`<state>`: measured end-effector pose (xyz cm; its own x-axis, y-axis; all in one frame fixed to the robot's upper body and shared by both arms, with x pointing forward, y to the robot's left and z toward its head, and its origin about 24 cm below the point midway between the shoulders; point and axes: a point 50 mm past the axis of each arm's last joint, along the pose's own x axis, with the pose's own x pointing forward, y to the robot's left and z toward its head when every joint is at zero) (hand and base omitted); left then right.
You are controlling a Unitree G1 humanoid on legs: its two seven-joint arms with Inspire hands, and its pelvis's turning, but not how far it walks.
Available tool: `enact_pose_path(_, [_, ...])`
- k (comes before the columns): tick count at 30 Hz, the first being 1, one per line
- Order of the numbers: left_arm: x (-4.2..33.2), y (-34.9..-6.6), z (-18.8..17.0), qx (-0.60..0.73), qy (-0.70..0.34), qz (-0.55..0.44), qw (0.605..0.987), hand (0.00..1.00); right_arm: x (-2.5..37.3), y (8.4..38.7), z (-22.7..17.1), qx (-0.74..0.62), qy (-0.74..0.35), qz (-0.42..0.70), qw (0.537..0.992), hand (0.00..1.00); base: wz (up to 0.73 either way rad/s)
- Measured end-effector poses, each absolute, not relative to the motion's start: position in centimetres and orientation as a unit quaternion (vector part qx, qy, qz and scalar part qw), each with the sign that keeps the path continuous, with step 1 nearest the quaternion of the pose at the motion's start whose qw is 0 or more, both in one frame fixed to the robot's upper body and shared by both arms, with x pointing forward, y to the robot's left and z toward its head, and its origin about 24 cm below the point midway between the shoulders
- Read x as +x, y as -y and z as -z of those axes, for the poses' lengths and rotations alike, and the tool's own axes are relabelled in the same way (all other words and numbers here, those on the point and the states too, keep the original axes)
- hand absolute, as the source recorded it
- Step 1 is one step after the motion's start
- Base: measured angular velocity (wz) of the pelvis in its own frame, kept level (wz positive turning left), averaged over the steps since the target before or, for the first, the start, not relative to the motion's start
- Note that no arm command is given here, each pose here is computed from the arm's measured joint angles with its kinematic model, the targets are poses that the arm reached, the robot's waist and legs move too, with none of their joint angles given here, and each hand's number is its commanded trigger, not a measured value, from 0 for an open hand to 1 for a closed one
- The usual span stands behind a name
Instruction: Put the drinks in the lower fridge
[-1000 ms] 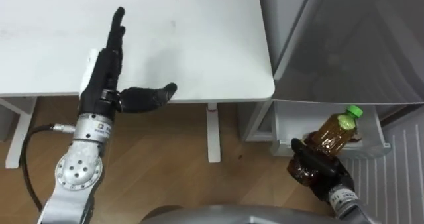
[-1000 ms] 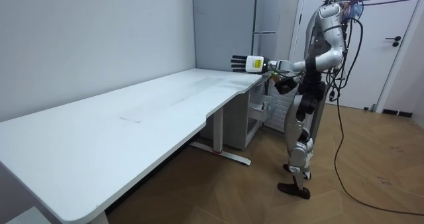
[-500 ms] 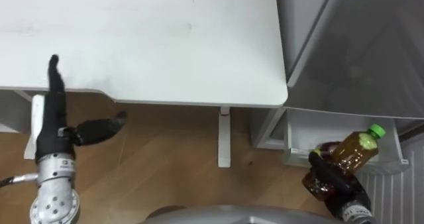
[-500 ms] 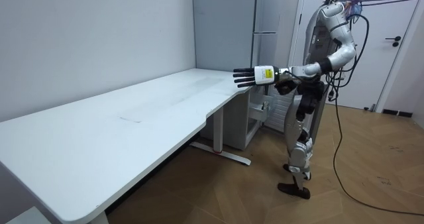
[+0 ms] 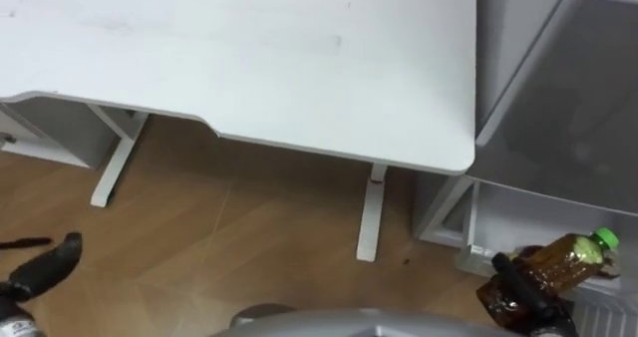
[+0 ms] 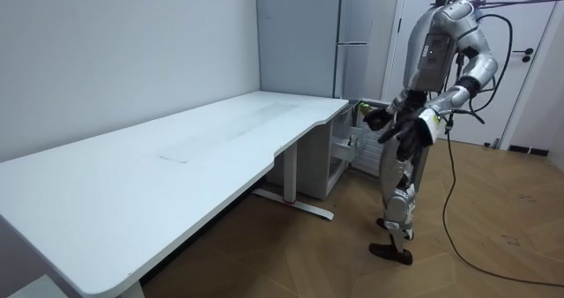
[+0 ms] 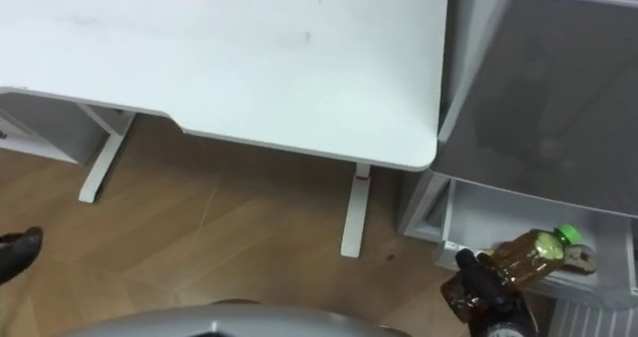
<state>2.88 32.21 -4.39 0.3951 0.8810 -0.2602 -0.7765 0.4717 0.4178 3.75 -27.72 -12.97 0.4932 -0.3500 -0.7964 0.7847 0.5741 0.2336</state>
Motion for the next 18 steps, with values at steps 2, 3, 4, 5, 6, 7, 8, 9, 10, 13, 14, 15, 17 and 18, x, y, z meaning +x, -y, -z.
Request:
enact_pose_path(2, [1.5, -32.3, 5.5, 0.097, -0.259, -0.521, 0.807, 0.00, 3.7, 28.0, 13.0, 0.306, -0.357, 0.360, 0.805, 1.00, 0.00])
enact_pose_path(3, [0.6, -32.3, 6.2, 0.087, -0.280, -0.533, 0.794, 0.00, 3.7, 28.0, 13.1, 0.309, -0.359, 0.363, 0.802, 1.00, 0.05])
enact_pose_path(4, [0.1, -32.3, 6.6, 0.080, -0.291, -0.539, 0.786, 0.00, 3.7, 28.0, 13.1, 0.311, -0.361, 0.365, 0.800, 1.00, 0.06])
enact_pose_path(5, [-0.9, -32.1, 7.4, 0.057, -0.314, -0.551, 0.771, 0.00, 3.4, 28.0, 13.1, 0.315, -0.364, 0.370, 0.795, 1.00, 0.05])
enact_pose_path(6, [-2.0, -32.0, 8.3, 0.036, -0.343, -0.561, 0.753, 0.00, 3.3, 28.0, 13.2, 0.317, -0.368, 0.373, 0.791, 1.00, 0.00])
enact_pose_path(7, [-2.6, -31.9, 8.7, 0.026, -0.359, -0.563, 0.744, 0.00, 3.3, 28.0, 13.2, 0.317, -0.370, 0.373, 0.790, 1.00, 0.00])
enact_pose_path(8, [-3.9, -31.6, 9.5, 0.010, -0.392, -0.566, 0.725, 0.00, 3.3, 27.9, 13.3, 0.319, -0.376, 0.371, 0.787, 1.00, 0.03])
enact_pose_path(9, [-4.9, -31.2, 10.2, -0.001, -0.422, -0.561, 0.712, 0.00, 3.3, 27.9, 13.3, 0.321, -0.381, 0.369, 0.784, 1.00, 0.06])
enact_pose_path(10, [-5.7, -30.7, 10.7, -0.019, -0.445, -0.555, 0.702, 0.00, 3.4, 27.9, 13.3, 0.325, -0.385, 0.366, 0.782, 1.00, 0.05])
enact_pose_path(13, [-7.2, -29.4, 12.3, -0.045, -0.511, -0.517, 0.686, 0.00, 5.0, 27.9, 13.5, 0.340, -0.380, 0.363, 0.780, 1.00, 0.00])
enact_pose_path(14, [-7.5, -29.2, 12.6, -0.051, -0.523, -0.508, 0.683, 0.00, 5.3, 27.9, 13.5, 0.346, -0.378, 0.364, 0.778, 1.00, 0.00])
enact_pose_path(15, [-7.9, -28.6, 13.1, -0.065, -0.543, -0.490, 0.679, 0.00, 5.9, 27.8, 13.5, 0.353, -0.373, 0.362, 0.778, 1.00, 0.00])
enact_pose_path(17, [-8.1, -27.8, 13.6, -0.086, -0.563, -0.469, 0.675, 0.00, 6.6, 27.8, 13.5, 0.360, -0.368, 0.361, 0.778, 1.00, 0.02])
enact_pose_path(18, [-7.7, -27.4, 13.9, -0.100, -0.567, -0.455, 0.680, 0.00, 7.0, 27.8, 13.5, 0.371, -0.362, 0.365, 0.773, 1.00, 0.00])
